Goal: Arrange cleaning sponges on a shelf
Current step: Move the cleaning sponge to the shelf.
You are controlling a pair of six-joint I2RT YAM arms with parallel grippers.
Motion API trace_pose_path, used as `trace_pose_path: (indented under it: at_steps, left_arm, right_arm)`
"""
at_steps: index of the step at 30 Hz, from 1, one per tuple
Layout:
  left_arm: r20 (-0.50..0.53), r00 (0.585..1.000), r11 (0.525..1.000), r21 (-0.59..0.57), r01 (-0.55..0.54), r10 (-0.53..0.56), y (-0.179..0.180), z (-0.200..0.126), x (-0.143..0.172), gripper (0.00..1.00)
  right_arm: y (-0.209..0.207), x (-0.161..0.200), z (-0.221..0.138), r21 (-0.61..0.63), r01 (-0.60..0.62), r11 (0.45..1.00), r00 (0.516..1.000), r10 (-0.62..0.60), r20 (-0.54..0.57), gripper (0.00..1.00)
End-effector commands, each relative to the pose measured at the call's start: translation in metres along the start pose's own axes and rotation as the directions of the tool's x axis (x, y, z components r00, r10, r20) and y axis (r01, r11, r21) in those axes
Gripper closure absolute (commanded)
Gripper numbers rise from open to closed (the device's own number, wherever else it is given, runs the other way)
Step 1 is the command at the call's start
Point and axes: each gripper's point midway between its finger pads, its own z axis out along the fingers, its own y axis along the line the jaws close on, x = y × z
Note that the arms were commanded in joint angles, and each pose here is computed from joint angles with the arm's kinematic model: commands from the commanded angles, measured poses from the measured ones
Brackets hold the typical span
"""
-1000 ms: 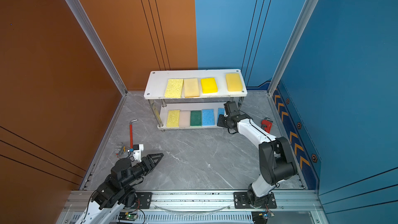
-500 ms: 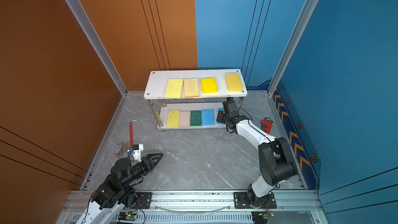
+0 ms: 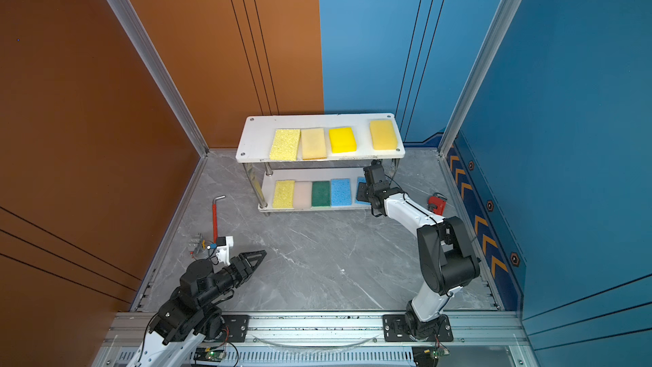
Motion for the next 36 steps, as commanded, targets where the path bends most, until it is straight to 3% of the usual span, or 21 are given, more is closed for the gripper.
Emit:
trace_pose_path:
  at_steps: [1, 17, 36]
  left_arm:
    - [-0.028, 1.000, 1.000, -0.024, -0.009, 0.008, 0.011, 0.002, 0.006, 0.51]
    - [-0.044, 0.999, 1.000, -0.021, 0.003, -0.004, 0.007, 0.000, 0.005, 0.51]
    - [-0.044, 0.999, 1.000, -0.031, -0.003, 0.002, 0.007, -0.001, 0.004, 0.51]
  right_arm:
    - [-0.010, -0.008, 0.001, 0.050, 0.013, 0.999, 1.000, -0.013, 0.002, 1.00]
    - [-0.027, 0.008, 0.014, 0.048, -0.003, 0.999, 0.996, 0.007, -0.084, 1.00]
    - [-0.014, 0.031, 0.029, -0.016, 0.012, 1.000, 0.983, -0.014, -0.181, 1.00]
